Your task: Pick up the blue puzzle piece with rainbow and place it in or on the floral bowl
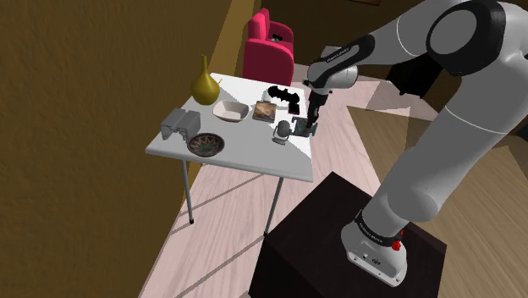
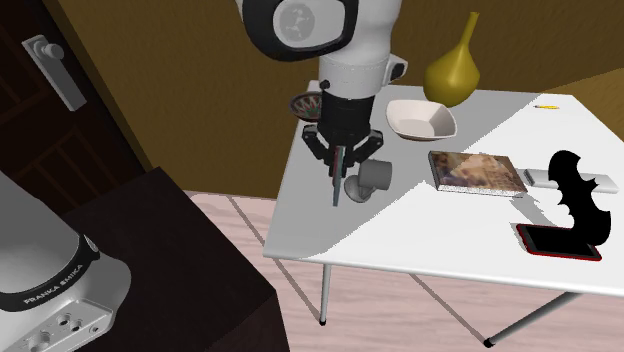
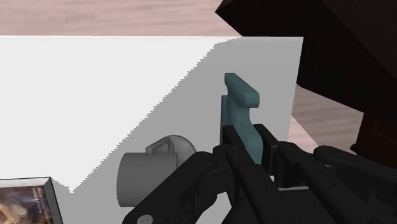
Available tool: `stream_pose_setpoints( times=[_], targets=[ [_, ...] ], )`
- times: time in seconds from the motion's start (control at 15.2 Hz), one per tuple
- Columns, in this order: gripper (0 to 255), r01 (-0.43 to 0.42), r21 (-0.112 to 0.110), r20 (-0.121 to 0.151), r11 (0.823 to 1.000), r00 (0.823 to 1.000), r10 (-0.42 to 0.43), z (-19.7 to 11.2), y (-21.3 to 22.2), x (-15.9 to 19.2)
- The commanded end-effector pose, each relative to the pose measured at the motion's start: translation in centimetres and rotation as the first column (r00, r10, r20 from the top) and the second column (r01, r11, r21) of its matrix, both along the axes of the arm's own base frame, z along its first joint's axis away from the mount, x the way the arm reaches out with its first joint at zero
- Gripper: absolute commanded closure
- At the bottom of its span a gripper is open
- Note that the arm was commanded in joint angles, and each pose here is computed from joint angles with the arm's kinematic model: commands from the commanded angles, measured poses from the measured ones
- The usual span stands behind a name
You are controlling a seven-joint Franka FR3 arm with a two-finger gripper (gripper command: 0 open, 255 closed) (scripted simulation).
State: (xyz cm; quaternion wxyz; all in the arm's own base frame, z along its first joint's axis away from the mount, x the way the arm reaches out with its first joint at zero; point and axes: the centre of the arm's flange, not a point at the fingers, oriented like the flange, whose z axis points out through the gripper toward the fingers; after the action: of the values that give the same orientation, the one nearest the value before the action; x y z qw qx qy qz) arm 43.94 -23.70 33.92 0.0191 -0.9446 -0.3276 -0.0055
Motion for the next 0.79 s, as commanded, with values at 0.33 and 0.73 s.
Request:
stream_pose_setpoints(
  times=[0.33,0.73],
  targets=[
    [255,0.0,0.0,0.0,1.0,1.0,0.0,0.8,6.0,5.1],
    [255,0.0,0.0,0.0,1.0,1.0,0.0,1.3,12.1,10.2]
  ],
)
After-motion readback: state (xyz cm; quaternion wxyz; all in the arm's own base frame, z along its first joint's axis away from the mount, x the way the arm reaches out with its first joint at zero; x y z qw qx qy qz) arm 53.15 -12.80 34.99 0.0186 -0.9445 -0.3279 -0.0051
